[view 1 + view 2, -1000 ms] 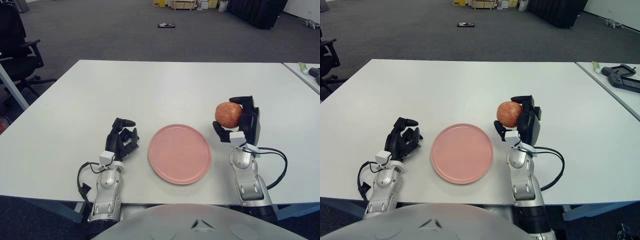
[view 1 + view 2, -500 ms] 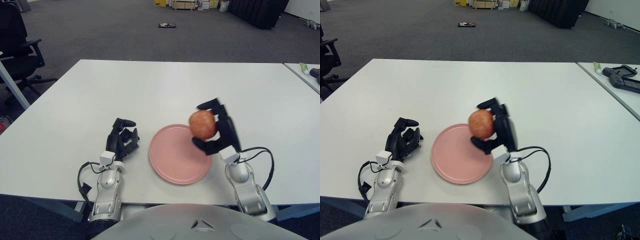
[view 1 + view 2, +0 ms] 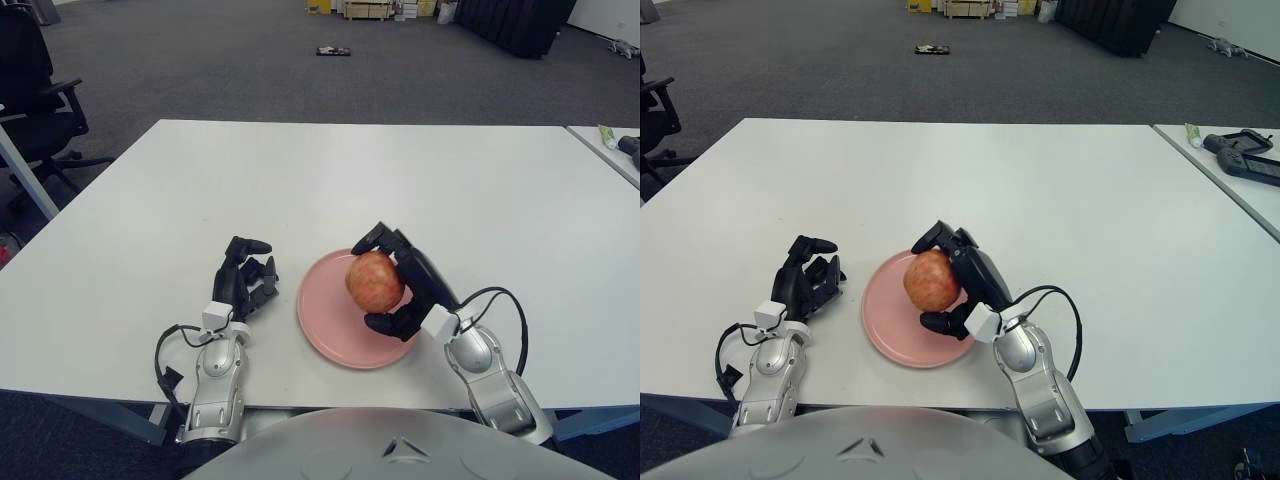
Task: Put the apple into the plate.
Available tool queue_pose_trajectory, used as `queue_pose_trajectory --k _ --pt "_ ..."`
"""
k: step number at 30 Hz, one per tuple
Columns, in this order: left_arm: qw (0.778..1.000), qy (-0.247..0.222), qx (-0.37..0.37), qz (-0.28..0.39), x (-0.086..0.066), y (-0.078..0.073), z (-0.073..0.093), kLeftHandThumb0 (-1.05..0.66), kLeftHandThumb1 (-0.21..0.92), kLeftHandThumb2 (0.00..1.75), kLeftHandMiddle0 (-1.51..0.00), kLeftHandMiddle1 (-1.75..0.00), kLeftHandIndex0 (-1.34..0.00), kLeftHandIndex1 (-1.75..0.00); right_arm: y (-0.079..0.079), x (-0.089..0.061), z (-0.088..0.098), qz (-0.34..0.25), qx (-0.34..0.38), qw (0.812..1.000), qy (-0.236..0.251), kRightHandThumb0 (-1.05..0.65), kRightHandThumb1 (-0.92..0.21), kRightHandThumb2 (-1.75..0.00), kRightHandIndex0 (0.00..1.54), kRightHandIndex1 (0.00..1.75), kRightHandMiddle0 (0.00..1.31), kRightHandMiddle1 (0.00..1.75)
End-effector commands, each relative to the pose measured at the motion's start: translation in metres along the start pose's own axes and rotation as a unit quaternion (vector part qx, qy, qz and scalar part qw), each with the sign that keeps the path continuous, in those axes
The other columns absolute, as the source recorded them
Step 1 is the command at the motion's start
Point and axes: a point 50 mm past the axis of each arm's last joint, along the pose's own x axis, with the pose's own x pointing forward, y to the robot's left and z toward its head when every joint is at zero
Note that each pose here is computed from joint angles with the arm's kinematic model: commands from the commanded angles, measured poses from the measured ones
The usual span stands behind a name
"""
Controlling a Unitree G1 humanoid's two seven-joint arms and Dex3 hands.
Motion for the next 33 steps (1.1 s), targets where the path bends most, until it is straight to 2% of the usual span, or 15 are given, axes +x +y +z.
queue_pose_trajectory --k 1,7,12,23,27,29,31,32,33 --pt "1.0 -0.009 -0.005 -0.004 0.004 0.0 0.002 -0.39 0.62 0.94 -0.69 -1.75 -0.38 -1.75 0.009 0.008 -0.012 0.036 -0.029 0.999 0.022 0.0 -0.03 -1.63 0.86 1.68 0.59 1.75" --pt "1.0 -0.007 -0.008 -0.006 0.003 0.0 0.002 -0.39 0.63 0.93 -0.66 -1.75 -0.37 -1.75 0.02 0.011 -0.023 0.053 -0.057 0.996 0.038 0.0 -0.04 -1.62 0.85 1.67 0.58 1.75" --pt "1.0 -0.007 -0.011 -0.004 0.002 0.0 0.002 -0.39 0.63 0.93 -0.64 -1.75 -0.37 -1.75 0.026 0.008 -0.028 0.064 -0.091 0.992 0.052 0.0 -0.05 -1.61 0.85 1.67 0.58 1.75" --pt "1.0 -0.002 -0.003 0.002 0.002 0.001 0.002 -0.39 0.64 0.92 -0.63 -1.75 -0.37 -1.75 0.029 0.005 -0.029 0.055 -0.172 0.982 0.047 0.0 -0.08 -1.58 0.81 1.71 0.55 1.75" --pt "1.0 -0.004 -0.002 0.002 0.002 0.001 0.002 -0.39 0.64 0.91 -0.64 -1.75 -0.37 -1.75 0.029 0.004 -0.028 0.054 -0.196 0.978 0.044 -0.01 -0.06 -1.59 0.82 1.74 0.6 1.66" --pt "1.0 -0.005 -0.002 0.002 0.002 0.001 0.002 -0.39 0.64 0.91 -0.65 -1.75 -0.37 -1.75 0.029 0.004 -0.027 0.051 -0.201 0.977 0.043 -0.01 -0.11 -1.52 0.78 1.74 0.59 1.62" --pt "1.0 -0.005 -0.002 0.002 0.002 0.001 0.002 -0.39 0.64 0.91 -0.65 -1.75 -0.37 -1.75 0.029 0.003 -0.026 0.05 -0.2 0.978 0.044 -0.01 -0.21 -1.39 0.7 1.74 0.57 1.55" --pt "1.0 -0.005 -0.003 0.002 0.002 0.001 0.002 -0.39 0.64 0.91 -0.65 -1.75 -0.37 -1.75 0.029 0.003 -0.026 0.05 -0.199 0.978 0.044 -0.15 -0.36 -1.21 0.46 1.75 0.51 1.61" --pt "1.0 -0.004 -0.003 0.002 0.002 0.001 0.002 -0.39 0.64 0.92 -0.65 -1.75 -0.37 -1.75 0.029 0.002 -0.026 0.05 -0.198 0.978 0.044 -0.24 -0.46 -1.09 0.31 1.75 0.46 1.65"
